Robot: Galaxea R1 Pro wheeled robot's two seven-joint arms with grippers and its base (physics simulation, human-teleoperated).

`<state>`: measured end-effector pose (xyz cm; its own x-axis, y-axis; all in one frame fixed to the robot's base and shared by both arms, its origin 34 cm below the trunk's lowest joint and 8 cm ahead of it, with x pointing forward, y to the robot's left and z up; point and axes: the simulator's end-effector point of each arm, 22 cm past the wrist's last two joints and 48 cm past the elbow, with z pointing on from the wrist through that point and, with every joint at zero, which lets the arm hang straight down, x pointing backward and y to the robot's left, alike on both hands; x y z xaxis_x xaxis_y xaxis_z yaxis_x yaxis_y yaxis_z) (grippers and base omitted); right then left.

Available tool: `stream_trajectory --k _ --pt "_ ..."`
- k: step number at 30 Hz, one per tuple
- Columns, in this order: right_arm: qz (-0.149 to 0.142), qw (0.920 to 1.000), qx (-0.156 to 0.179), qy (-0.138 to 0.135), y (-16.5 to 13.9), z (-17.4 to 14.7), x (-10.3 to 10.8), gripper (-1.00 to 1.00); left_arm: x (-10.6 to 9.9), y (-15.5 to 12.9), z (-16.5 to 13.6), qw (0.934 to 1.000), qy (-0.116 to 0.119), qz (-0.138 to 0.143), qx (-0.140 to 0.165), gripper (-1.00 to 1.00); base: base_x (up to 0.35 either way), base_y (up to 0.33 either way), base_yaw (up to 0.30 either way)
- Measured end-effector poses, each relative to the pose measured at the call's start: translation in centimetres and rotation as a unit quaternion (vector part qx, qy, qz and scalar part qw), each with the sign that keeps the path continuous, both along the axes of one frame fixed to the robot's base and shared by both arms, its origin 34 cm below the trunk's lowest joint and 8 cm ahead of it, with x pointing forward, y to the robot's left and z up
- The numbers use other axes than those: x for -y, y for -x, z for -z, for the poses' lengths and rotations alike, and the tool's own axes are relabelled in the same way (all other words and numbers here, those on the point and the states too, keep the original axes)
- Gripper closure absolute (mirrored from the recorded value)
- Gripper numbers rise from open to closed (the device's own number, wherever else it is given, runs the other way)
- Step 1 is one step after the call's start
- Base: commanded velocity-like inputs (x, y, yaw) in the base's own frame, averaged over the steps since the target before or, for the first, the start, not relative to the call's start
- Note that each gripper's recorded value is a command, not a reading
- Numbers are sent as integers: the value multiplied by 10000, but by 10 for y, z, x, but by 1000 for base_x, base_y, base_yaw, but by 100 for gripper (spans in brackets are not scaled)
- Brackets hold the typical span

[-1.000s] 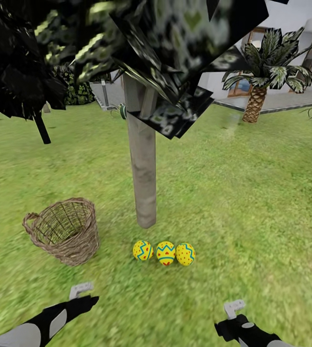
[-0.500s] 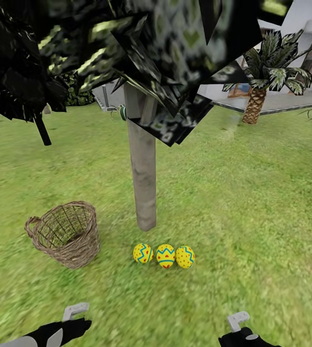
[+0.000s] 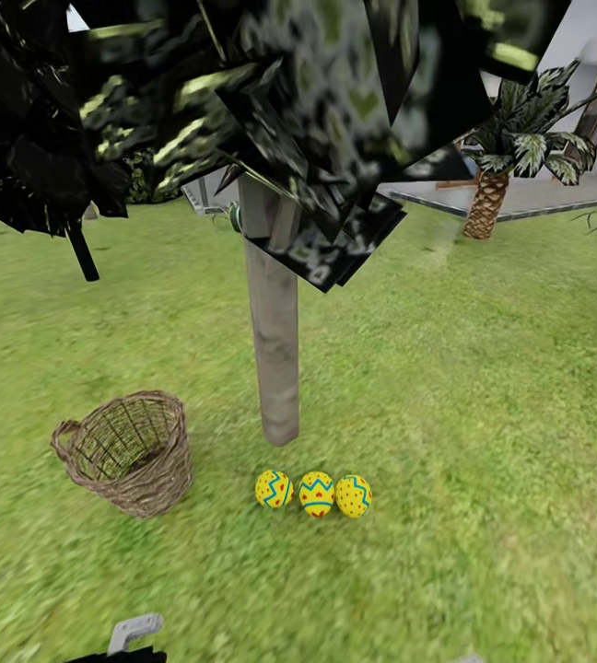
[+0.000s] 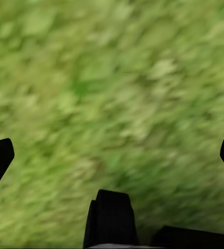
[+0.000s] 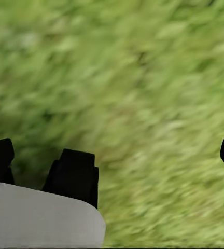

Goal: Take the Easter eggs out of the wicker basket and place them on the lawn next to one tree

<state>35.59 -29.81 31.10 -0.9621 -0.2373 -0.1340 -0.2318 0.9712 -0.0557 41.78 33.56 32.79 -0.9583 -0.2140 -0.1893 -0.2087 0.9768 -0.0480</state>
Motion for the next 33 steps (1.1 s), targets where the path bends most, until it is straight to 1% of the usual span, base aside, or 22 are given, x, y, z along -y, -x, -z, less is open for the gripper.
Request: stream_trajectory --k 2,5,6,7,13,17,33 --pt "-4 10000 -49 -16 7 -3 -2 -100 2 5 -3 10000 9 1 -43 -100 0 0 0" --pt "-18 9999 -125 -100 18 -7 -14 -100 3 22 -5 9999 17 8 -163 -100 0 0 0" --pt "-37 9998 -128 -164 20 -6 -21 -100 8 24 -4 9999 52 -21 -152 -100 0 0 0" --pt "-31 9997 -170 -156 26 -6 -20 -100 7 27 -3 9999 42 -40 -150 -100 0 0 0" --pt "-24 9997 -191 -140 28 -5 -17 -100 7 51 1 9996 36 -43 -293 -100 0 0 0" --pt "-23 9997 -213 -148 32 -5 -19 -100 7 52 2 9995 41 -44 -303 -100 -52 0 0" --pt "-26 9996 -224 -148 33 -5 -19 -100 6 53 2 9995 46 -45 -311 -100 -311 0 0"
